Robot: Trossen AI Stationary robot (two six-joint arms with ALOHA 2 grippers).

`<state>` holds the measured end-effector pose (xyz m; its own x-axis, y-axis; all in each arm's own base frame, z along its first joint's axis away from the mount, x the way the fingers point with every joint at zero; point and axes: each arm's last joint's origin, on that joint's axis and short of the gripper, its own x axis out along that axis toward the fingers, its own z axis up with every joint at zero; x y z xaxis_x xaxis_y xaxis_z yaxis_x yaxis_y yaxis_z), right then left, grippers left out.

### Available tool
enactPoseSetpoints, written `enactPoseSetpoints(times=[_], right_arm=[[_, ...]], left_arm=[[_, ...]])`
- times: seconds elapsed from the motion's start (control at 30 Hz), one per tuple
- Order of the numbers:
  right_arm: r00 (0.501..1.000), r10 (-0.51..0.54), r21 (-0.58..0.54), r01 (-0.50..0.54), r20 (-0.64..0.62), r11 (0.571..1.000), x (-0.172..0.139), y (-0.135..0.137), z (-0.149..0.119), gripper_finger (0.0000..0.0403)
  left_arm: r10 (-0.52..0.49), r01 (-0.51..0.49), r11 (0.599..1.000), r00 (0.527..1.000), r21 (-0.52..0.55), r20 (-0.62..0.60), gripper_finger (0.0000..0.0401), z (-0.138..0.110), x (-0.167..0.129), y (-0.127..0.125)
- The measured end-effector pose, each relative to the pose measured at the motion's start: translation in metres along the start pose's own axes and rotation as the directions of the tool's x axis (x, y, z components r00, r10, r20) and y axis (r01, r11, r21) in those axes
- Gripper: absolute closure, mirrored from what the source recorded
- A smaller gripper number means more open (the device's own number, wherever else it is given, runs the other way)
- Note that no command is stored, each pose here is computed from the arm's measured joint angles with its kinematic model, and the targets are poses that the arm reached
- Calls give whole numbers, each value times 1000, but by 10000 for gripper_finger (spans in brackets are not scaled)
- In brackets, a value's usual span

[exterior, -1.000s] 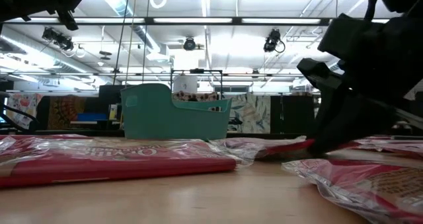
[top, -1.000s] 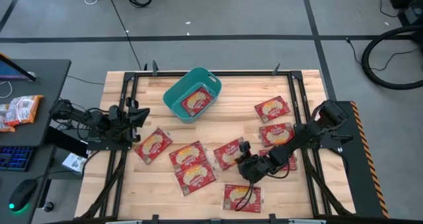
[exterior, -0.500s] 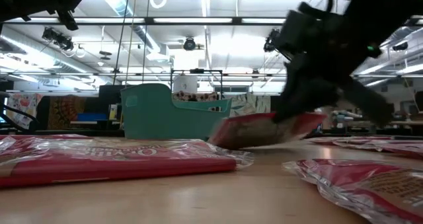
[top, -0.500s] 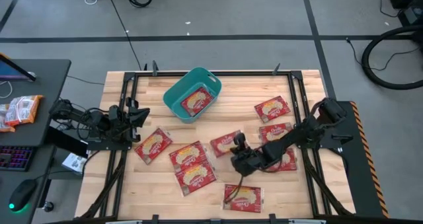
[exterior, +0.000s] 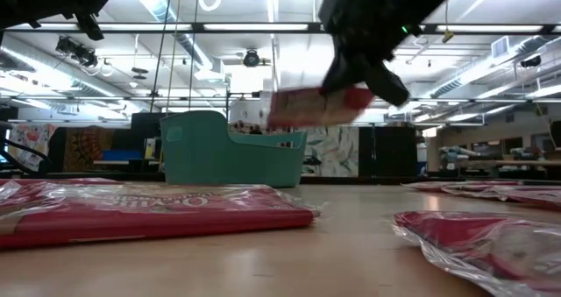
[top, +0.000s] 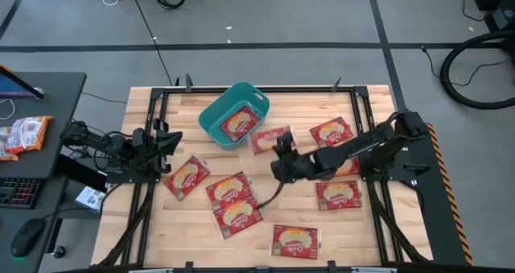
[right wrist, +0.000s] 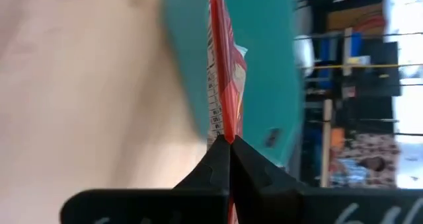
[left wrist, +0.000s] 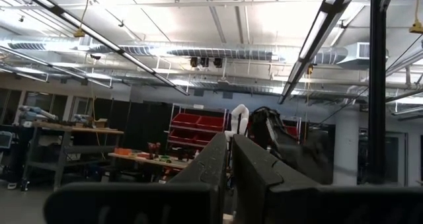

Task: Sort popcorn bags into baskets
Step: Put the red popcorn pack into the blue bin

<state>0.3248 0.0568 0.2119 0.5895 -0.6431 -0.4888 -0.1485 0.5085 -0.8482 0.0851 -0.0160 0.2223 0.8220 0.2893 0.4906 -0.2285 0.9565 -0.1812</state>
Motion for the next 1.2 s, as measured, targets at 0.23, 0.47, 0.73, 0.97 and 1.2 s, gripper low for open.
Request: enactPoseSetpoints(times=[0.23,0.47,0.73,0.97,1.2], right_arm=[[985,3,-76,10,172,997,18,-44,-5,399],[966,38,-223,21,257,974,69,-49,-13,398],[930,-21,-235,115,368,965,111,-66,-30,396],[901,14,-185,74,433,980,135,-77,-53,368],[933,70,-110,-33,353,993,158,-66,-70,308]], left_arm=[[0,0,1000,1000,1,0,369,0,0,0],[0,0,1000,1000,1,0,369,0,0,0],[0,0,1000,1000,3,0,369,0,0,0],[0,0,1000,1000,20,1,369,0,0,0],[2,-2,1000,1000,24,4,369,1,0,0]])
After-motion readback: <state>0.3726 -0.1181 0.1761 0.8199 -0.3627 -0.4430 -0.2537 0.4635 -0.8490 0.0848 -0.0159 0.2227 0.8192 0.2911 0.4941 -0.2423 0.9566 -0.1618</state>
